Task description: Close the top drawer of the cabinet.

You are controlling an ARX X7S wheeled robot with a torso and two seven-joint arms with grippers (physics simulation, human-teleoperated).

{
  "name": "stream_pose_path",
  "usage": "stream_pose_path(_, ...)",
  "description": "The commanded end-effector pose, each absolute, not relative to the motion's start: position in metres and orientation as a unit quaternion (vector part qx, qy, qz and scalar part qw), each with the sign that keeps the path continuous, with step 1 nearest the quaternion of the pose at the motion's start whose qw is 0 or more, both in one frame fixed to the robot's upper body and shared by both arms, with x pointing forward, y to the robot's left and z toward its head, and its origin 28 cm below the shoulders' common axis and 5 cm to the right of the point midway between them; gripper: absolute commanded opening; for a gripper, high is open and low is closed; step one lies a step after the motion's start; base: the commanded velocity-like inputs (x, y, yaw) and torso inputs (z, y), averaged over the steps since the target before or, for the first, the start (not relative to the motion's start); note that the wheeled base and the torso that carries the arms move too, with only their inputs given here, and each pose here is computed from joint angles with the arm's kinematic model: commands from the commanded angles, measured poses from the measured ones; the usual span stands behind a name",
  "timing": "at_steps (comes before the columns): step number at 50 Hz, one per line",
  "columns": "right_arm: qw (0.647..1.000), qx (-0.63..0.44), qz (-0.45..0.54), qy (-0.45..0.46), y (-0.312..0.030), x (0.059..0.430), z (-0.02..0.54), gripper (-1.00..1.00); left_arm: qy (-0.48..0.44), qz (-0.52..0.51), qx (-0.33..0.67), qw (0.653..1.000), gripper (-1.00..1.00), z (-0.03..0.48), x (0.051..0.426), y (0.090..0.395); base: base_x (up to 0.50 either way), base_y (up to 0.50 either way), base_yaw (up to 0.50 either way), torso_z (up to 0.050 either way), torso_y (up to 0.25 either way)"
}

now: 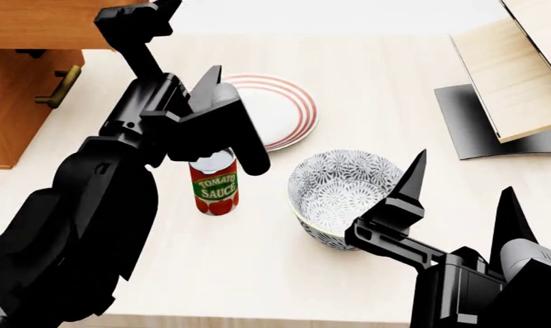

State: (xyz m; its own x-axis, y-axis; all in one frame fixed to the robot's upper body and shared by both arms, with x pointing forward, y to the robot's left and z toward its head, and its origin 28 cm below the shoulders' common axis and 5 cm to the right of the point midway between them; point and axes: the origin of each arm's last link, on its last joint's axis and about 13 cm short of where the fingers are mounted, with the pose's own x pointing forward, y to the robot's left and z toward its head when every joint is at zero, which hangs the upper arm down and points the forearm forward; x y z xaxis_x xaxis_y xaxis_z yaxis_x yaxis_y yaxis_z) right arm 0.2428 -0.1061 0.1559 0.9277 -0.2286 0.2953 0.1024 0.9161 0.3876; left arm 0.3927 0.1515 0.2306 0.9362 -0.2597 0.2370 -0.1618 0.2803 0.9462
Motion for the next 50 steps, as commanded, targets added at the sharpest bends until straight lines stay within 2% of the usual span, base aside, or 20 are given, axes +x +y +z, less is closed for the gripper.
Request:
stream_pose_path(1, 0.963, 0.186, -0.089, -0.175, -0.107, 0.241, 0.16, 1.0, -0.156, -0.019, 0.679, 0.717, 1.0, 0.238, 0.414, 0.149, 0.0, 0.0, 0.0, 0.0, 0.0)
stream_pose_path(12, 0.965, 0.181, -0.085, -0.172, -0.107, 0.237, 0.163, 1.0, -0.13, -0.03, 0.728, 0.672, 1.0, 0.225, 0.416, 0.149, 0.0, 0.0, 0.0, 0.0, 0.0)
stream_pose_path(19, 0.965, 0.181, -0.081, -0.171, -0.108, 0.238, 0.164, 1.0, -0.121, -0.034, 0.728, 0.674, 1.0, 0.225, 0.417, 0.148, 0.07, 0.0, 0.0, 0.0, 0.0)
stream_pose_path(36, 0.965, 0.178, -0.083, -0.175, -0.108, 0.237, 0.165, 1.0, -0.112, -0.029, 0.721, 0.683, 1.0, 0.226, 0.421, 0.149, 0.49, 0.0, 0.0, 0.0, 0.0)
stream_pose_path(45, 0.965, 0.177, -0.086, -0.171, -0.109, 0.238, 0.165, 1.0, -0.065, -0.007, 0.709, 0.702, 1.0, 0.216, 0.421, 0.156, 0.42, 0.0, 0.0, 0.0, 0.0)
stream_pose_path(50, 0.965, 0.173, -0.09, -0.177, -0.109, 0.237, 0.166, 1.0, -0.056, 0.0, 0.716, 0.696, 1.0, 0.218, 0.423, 0.159, 0.5, 0.0, 0.0, 0.0, 0.0)
